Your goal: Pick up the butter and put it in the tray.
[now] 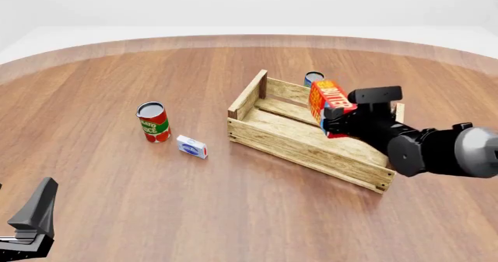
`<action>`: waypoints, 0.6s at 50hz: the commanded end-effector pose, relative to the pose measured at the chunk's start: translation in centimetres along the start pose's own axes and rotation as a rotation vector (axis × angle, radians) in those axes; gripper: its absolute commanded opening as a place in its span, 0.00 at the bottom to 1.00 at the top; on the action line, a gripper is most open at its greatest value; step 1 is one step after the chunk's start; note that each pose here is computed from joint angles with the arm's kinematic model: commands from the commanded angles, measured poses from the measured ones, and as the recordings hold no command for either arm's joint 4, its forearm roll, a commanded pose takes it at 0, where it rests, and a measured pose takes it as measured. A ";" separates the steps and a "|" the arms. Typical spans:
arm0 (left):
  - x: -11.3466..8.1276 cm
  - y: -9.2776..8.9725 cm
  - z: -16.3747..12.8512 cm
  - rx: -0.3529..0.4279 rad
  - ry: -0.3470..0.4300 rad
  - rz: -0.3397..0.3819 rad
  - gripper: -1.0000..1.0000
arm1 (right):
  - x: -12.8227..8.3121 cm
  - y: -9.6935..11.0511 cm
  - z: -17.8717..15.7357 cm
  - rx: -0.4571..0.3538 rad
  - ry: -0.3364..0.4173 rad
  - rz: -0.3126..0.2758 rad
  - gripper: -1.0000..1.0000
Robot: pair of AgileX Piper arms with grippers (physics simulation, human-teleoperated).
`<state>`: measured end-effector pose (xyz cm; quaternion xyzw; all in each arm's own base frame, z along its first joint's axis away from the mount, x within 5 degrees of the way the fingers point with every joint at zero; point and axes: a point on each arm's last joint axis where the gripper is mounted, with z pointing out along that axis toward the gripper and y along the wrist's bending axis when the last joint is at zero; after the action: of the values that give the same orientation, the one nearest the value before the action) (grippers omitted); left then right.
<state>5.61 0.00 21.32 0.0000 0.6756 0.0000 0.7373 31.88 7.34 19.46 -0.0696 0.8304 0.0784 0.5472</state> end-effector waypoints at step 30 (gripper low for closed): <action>0.0 0.0 0.0 0.000 0.000 0.000 1.00 | 0.4 -0.2 1.3 0.005 0.009 0.032 0.00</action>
<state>5.61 0.00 21.32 0.0000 0.6756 0.0000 0.7373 32.51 7.31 18.10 -0.0635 0.8396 0.0778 0.5338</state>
